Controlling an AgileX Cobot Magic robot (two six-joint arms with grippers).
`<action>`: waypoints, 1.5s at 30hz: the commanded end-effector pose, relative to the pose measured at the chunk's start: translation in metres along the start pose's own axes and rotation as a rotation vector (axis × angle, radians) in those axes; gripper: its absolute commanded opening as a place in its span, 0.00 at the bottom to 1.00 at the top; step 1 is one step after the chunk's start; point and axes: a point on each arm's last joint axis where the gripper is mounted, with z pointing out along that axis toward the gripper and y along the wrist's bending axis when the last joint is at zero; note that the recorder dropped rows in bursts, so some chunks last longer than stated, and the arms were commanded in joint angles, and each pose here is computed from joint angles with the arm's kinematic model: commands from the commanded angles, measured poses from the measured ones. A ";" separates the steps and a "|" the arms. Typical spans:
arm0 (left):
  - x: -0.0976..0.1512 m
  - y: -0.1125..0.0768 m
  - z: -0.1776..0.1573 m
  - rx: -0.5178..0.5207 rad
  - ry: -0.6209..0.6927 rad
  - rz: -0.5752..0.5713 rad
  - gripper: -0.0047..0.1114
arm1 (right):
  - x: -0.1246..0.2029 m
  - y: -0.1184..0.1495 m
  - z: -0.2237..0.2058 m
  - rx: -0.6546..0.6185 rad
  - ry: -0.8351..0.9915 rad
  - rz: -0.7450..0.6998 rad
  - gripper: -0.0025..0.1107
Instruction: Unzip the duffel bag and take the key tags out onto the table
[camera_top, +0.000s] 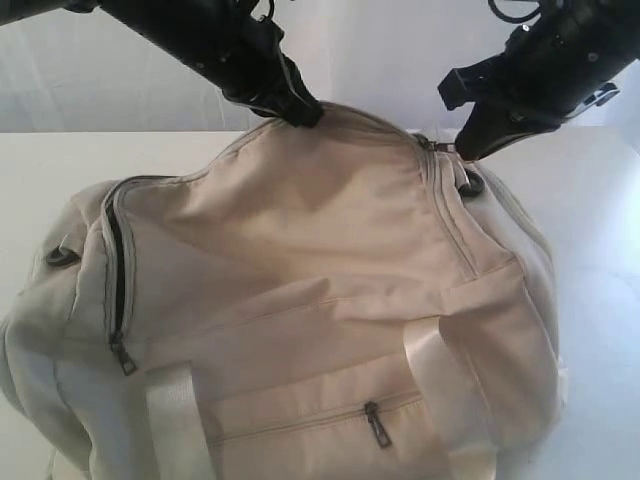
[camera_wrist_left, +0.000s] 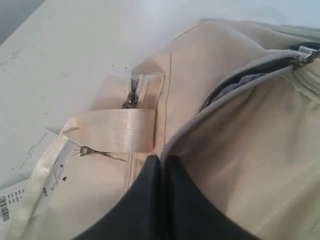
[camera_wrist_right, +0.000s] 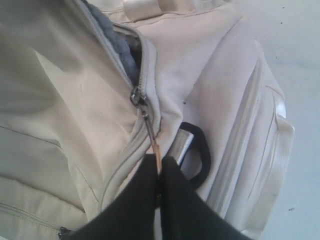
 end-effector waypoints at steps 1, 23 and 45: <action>0.005 0.006 -0.013 -0.006 0.039 0.002 0.04 | 0.011 -0.004 -0.010 0.047 0.042 -0.006 0.02; 0.015 -0.032 -0.038 0.376 0.181 0.091 0.04 | 0.003 -0.027 0.004 0.139 0.001 0.036 0.02; 0.022 0.020 -0.053 0.239 -0.008 -0.131 0.04 | 0.045 0.006 -0.036 0.037 0.043 0.061 0.02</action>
